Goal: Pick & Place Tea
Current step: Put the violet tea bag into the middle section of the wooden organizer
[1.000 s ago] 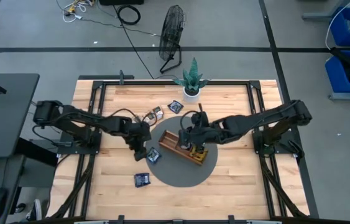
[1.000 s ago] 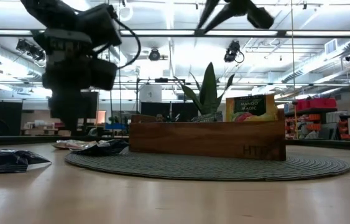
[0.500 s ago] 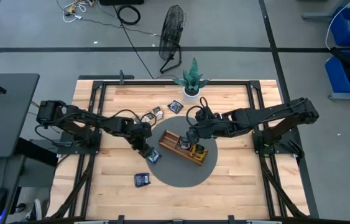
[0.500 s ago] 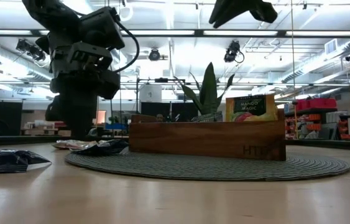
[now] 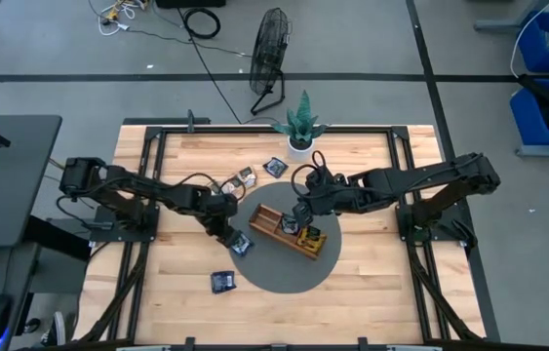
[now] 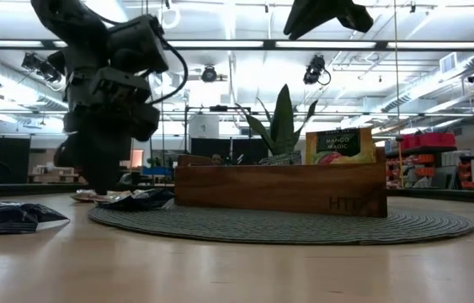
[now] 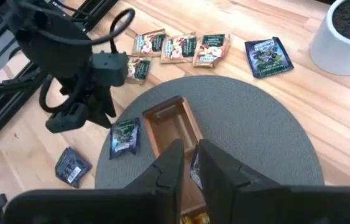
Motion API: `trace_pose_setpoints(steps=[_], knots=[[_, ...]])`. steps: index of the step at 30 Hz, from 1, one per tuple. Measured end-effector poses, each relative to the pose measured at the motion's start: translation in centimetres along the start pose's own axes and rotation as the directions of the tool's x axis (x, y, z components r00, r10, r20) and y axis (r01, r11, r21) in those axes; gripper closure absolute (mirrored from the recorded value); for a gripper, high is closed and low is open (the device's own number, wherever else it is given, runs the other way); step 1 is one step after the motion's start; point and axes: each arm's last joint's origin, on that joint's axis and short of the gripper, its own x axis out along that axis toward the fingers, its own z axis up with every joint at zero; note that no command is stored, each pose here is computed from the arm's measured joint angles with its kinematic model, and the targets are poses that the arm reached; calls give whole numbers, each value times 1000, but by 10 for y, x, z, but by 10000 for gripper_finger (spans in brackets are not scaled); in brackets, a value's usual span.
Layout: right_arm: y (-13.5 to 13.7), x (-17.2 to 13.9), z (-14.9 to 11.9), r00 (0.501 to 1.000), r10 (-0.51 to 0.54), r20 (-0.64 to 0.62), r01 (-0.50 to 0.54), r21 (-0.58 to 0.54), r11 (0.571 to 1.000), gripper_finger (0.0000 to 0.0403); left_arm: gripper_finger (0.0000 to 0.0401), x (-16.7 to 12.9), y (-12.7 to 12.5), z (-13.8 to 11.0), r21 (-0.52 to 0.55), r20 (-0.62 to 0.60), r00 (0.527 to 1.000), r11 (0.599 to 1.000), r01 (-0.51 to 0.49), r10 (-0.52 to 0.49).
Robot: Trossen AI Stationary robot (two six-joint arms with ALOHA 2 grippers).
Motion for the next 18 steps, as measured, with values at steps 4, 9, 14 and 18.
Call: trace_pose_setpoints(steps=[4,9,14,18], knots=[[0,0,0,1000,-1,-1,1,0,1000,347,266,10,-1,-2,0,-45,999,1000,15,-15],[0,0,0,1000,-2,-2,2,5,1000,347,266,18,-3,-7,3,-76,997,1000,3,-3],[0,0,0,1000,-2,-2,2,9,1000,347,266,20,-6,-10,12,-67,998,1000,-6,7],[0,0,0,1000,-1,-1,1,9,1000,347,266,19,-5,-9,5,-65,998,1000,-6,7]])
